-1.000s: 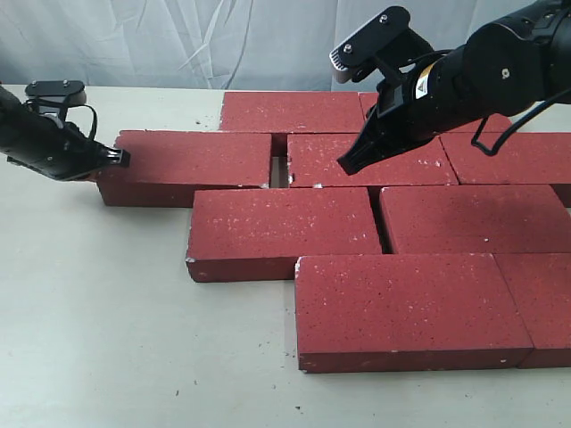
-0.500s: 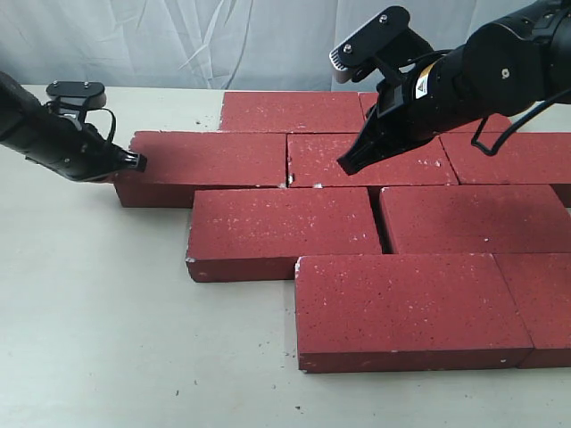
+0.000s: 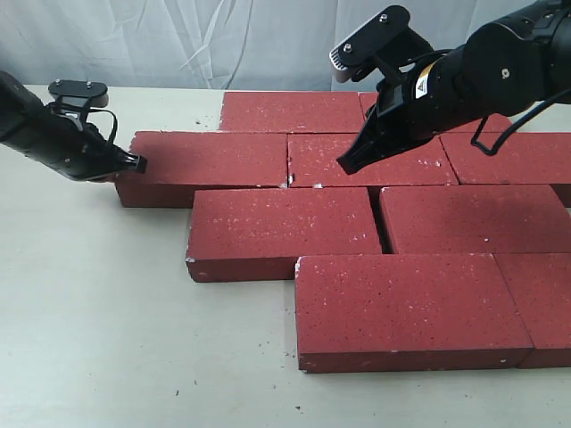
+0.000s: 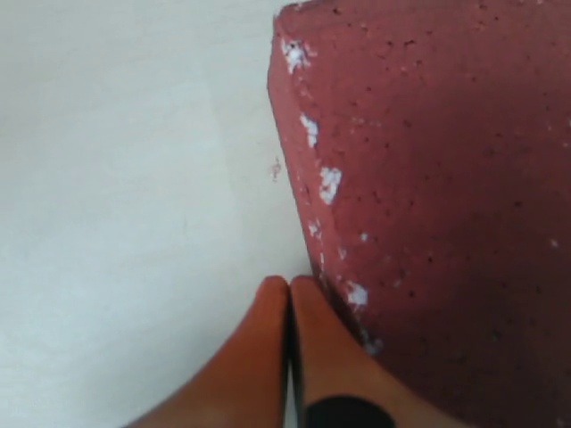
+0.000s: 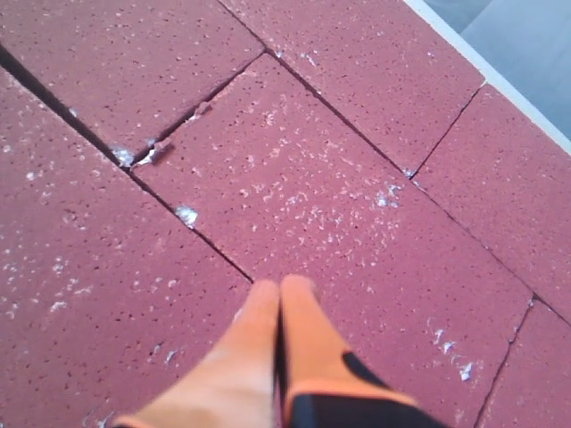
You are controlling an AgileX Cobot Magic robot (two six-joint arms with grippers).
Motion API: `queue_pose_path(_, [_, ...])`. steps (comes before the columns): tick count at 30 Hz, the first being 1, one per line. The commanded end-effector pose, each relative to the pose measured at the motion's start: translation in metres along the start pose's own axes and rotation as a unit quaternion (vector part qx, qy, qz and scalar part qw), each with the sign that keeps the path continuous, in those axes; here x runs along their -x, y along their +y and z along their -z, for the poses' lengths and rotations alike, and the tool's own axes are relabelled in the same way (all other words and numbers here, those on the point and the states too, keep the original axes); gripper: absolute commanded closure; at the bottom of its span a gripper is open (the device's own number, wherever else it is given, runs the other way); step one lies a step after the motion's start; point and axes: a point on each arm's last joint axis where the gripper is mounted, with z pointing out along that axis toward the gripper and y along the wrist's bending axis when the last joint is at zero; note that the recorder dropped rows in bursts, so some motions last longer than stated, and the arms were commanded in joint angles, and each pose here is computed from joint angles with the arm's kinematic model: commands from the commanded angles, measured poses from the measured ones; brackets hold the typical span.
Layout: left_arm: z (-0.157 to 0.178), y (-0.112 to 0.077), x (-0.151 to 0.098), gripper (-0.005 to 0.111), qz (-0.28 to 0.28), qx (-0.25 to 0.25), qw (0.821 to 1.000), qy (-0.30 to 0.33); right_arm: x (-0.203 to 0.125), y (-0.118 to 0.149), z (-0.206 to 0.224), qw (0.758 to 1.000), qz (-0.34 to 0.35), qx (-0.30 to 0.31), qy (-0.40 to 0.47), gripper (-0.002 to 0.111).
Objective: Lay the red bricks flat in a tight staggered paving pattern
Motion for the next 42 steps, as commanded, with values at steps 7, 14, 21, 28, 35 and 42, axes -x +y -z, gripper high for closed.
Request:
queue_pose_path(7, [0.004,0.021,-0.001,0.107,-0.002,0.023,1.0,-0.003,0.002,-0.003,0.003,1.0,-0.001,-0.005,-0.01,0.109])
queue_pose_path(14, [0.053,0.039,0.001,0.107,0.008,-0.015,1.0,0.026,0.001,-0.003,0.003,1.0,0.0,-0.005,-0.01,0.109])
queue_pose_path(21, [0.095,0.011,-0.009,0.107,-0.013,-0.123,0.987,0.105,0.001,-0.003,0.003,1.0,0.0,-0.005,-0.01,0.109])
queue_pose_path(28, [0.066,-0.036,-0.024,0.107,-0.112,-0.173,0.967,0.147,0.001,-0.003,0.003,1.0,0.0,-0.005,-0.01,0.109])
queue_pose_path(35, [0.037,-0.076,-0.037,0.107,-0.218,-0.195,0.938,0.188,0.002,-0.003,0.003,1.0,0.0,-0.006,-0.011,0.109])
queue_pose_path(42, [0.022,-0.102,-0.034,0.107,-0.257,-0.195,0.929,0.183,0.002,-0.002,0.003,1.0,-0.002,-0.004,-0.012,0.109])
